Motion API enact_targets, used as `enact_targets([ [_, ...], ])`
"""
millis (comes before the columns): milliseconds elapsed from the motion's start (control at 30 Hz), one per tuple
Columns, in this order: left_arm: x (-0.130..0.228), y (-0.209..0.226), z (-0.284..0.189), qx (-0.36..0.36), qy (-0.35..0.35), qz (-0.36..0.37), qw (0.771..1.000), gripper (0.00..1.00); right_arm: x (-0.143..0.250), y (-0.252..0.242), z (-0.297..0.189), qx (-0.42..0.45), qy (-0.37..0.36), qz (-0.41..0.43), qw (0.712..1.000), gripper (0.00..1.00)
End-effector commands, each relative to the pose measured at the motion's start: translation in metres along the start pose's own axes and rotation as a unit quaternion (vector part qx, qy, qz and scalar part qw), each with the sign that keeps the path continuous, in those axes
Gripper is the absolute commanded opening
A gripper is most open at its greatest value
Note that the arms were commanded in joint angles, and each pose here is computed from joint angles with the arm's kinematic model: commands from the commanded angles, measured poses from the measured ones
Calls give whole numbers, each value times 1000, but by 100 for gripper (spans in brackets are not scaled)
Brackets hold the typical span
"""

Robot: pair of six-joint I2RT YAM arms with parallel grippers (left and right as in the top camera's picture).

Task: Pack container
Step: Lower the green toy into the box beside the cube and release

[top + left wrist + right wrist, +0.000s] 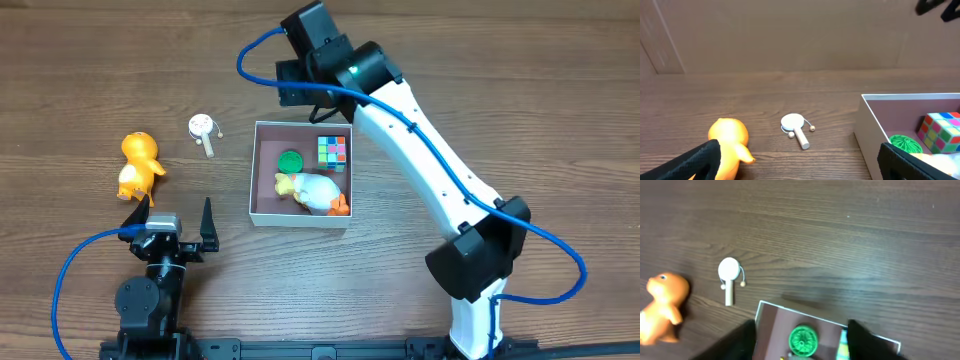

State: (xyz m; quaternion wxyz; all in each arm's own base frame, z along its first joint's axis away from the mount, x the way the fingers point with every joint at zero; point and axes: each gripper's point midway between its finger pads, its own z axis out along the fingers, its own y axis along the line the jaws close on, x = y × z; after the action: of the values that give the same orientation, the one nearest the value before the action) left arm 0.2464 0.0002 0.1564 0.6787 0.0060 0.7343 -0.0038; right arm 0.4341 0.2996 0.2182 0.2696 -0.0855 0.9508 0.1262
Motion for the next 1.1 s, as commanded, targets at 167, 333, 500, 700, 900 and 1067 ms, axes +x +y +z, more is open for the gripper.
enact_targets([
  [167, 0, 2, 0, -5, -2, 4, 1000, 100, 53, -11, 39, 7, 83, -14, 996, 4],
  [333, 0, 2, 0, -5, -2, 4, 1000, 100, 93, -2, 69, -53, 131, -59, 988, 4],
  [500, 0, 2, 0, -5, -2, 4, 1000, 100, 110, 19, 78, -115, 144, -85, 979, 4],
  [700, 0, 2, 0, -5, -2, 4, 1000, 100, 144, 37, 85, -131, 171, -118, 969, 4],
  [900, 0, 2, 0, -5, -2, 4, 1000, 100, 157, 31, 97, -124, 188, -115, 967, 4],
  [1067, 0, 2, 0, -5, -2, 4, 1000, 100, 166, 21, 117, -98, 199, -117, 968, 4],
])
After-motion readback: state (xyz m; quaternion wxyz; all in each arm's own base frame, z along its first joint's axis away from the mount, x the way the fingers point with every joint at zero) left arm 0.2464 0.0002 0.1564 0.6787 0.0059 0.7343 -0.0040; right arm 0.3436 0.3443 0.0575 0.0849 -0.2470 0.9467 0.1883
